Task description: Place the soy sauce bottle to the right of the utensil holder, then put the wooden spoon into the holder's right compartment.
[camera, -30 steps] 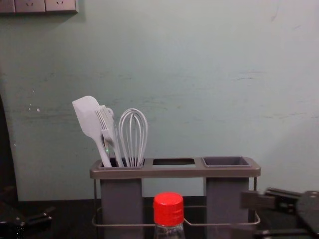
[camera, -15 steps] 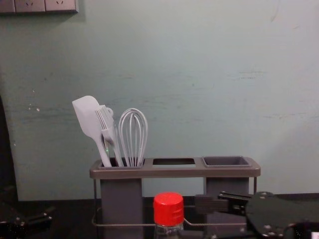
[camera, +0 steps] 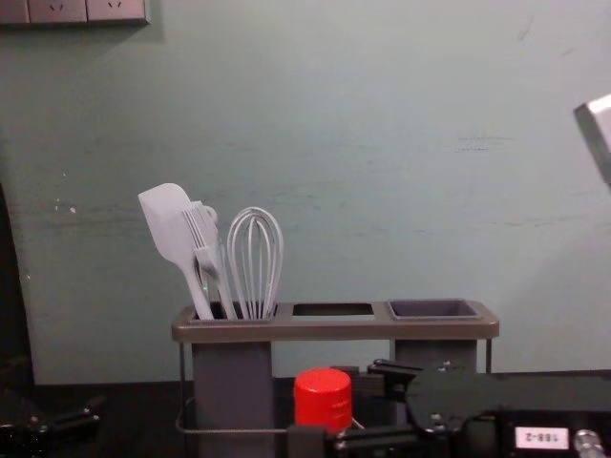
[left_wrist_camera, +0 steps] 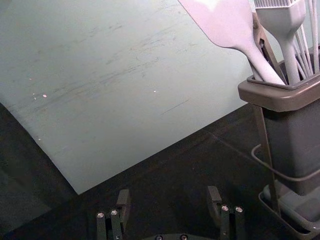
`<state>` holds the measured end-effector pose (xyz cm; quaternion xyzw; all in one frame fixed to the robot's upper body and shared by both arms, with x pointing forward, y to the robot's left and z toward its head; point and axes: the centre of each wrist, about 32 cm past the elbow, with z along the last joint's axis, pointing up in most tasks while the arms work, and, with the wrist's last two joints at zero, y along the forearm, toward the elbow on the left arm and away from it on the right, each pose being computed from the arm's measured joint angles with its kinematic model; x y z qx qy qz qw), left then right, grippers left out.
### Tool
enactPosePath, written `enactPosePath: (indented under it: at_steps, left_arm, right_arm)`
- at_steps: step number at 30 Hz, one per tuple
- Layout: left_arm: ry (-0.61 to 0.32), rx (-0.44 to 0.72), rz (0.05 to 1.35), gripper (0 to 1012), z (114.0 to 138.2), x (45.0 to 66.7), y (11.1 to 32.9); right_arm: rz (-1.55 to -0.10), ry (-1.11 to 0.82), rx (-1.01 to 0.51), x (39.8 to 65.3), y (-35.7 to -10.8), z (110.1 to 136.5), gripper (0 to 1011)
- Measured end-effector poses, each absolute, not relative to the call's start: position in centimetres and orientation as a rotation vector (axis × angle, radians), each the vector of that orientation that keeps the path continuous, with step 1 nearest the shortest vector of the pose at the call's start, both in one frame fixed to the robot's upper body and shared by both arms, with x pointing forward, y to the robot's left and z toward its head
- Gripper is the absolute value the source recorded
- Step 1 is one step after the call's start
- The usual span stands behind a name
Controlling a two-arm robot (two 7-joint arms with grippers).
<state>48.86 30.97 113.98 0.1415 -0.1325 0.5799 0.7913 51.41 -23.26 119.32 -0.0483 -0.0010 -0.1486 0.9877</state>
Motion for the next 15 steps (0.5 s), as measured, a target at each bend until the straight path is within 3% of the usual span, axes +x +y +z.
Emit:
enactPosePath:
  at_steps: [9,15]
  left_arm:
    - [-0.285,0.305,1.248,1005,113.98,48.86,30.97]
    - [-0.285,0.305,1.248,1005,113.98,48.86,30.97]
  right_arm:
    - [-0.3,-0.001,-0.099,51.37,-23.33,119.3,997]
    - [-0.301,-0.003,-0.097,51.3,-23.44,119.32,873]
